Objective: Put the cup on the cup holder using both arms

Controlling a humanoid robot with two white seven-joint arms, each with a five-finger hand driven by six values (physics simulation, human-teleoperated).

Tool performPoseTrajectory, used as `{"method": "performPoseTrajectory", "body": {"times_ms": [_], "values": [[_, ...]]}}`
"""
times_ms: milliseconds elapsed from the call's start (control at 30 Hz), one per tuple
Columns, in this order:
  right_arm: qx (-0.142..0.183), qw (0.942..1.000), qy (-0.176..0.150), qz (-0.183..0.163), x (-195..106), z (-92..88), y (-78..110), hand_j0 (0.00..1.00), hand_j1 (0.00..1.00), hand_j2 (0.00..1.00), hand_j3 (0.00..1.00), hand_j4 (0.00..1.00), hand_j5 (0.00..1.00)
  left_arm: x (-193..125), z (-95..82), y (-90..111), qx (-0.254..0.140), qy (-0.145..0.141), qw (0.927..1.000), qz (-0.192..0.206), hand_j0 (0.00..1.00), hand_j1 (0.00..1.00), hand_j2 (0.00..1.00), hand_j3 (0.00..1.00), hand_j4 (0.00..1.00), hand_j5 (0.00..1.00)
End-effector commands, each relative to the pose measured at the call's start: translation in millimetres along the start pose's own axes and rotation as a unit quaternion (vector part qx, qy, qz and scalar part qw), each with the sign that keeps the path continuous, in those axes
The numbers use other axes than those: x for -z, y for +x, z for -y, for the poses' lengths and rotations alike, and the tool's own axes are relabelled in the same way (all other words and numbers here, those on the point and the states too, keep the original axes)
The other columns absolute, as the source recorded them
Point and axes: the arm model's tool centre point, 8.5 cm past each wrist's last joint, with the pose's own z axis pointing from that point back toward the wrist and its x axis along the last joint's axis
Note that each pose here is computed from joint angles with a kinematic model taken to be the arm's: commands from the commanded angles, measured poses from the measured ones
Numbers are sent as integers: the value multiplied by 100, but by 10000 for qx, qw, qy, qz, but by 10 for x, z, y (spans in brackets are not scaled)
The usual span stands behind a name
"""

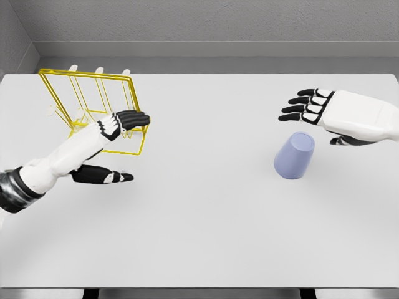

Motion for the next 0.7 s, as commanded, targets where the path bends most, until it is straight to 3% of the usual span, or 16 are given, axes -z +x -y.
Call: {"method": "performPoseTrajectory", "body": {"times_ms": [0,233,267,300,333,400,500,567,667], "values": [[16,10000,3,1,-4,0,2,100,100,100,100,100,100,-11,26,-28,-32,-13,10000,-47,100,100,100,100,100,100],[74,9999,-99,-82,-70,115,-73,100,100,100,100,100,100,-33,32,-32,-88,27,9999,-75,100,100,100,100,100,100],[-11,9994,329,-139,-83,121,-122,99,99,99,99,99,99,-30,22,-28,-93,53,9999,-66,100,100,100,100,100,100],[-26,9952,968,-148,-63,64,-153,99,99,99,99,99,99,-21,14,-19,-95,79,9999,-46,100,100,100,100,100,100],[-87,9933,1143,-111,-19,91,-150,99,99,99,99,99,99,0,27,-5,-119,113,9999,-13,100,100,100,100,100,100],[-216,9920,1236,-105,50,149,-169,99,99,99,99,99,99,1,-26,-13,-71,207,9998,-21,100,100,100,100,100,100],[-282,9898,1369,-279,192,48,-322,99,99,99,99,99,99,14,14,-23,-120,232,9997,-27,100,100,100,100,100,100],[-382,9880,1481,-198,346,-40,-290,99,99,99,99,99,99,46,58,-11,-204,280,9994,13,100,100,100,100,100,100],[-549,9855,1603,-125,476,-120,-231,98,98,98,98,98,98,-27,412,-137,-703,48,9972,-237,100,100,100,100,100,100]]}}
